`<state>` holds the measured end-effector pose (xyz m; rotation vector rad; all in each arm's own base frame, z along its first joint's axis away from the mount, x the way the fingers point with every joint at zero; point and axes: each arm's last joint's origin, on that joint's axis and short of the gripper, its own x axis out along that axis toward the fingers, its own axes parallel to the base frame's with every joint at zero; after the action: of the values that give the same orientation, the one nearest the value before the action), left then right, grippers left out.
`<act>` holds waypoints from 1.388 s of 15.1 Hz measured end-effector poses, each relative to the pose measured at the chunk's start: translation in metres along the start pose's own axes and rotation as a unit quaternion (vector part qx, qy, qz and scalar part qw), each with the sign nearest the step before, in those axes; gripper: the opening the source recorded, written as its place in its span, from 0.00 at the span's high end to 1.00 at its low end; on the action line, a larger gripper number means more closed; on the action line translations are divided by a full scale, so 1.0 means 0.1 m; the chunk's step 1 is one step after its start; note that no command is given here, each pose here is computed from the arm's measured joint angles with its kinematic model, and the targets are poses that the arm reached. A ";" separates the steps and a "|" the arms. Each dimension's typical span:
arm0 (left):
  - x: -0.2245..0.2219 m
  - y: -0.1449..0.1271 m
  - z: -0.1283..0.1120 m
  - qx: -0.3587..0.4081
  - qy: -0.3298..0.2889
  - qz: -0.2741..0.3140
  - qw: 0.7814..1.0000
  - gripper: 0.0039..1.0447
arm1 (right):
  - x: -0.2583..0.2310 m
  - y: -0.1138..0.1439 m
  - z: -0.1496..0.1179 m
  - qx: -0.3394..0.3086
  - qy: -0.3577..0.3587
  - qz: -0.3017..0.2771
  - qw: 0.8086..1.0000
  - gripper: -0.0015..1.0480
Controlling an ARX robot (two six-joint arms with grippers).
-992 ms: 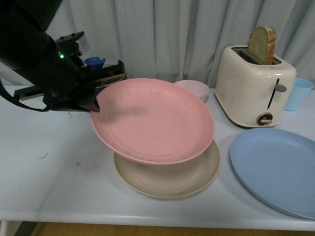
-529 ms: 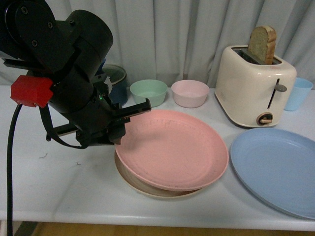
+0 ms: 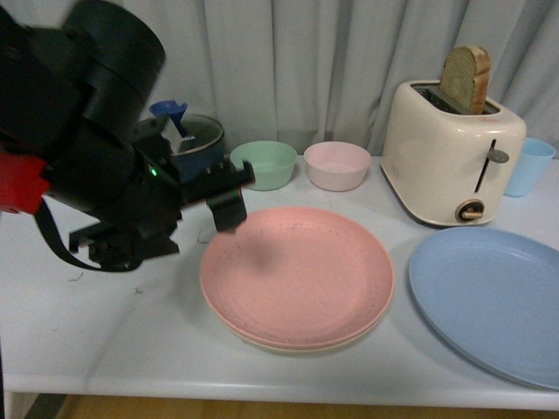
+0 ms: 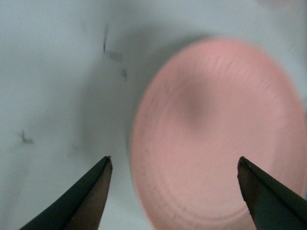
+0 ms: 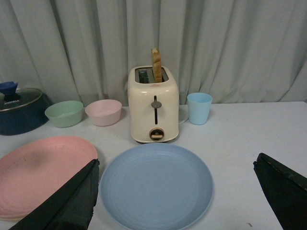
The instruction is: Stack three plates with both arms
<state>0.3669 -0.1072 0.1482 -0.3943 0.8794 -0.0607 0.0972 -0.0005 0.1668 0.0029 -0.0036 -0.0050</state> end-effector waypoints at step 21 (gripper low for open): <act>-1.71 1.17 -1.21 0.182 -0.417 0.027 0.890 0.99 | 0.00 0.00 0.00 0.000 0.000 0.000 1.000 0.06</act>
<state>0.1523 -0.0001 0.1630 -0.0162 0.0139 -0.0007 0.0972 -0.0005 0.1668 0.0029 -0.0040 -0.0046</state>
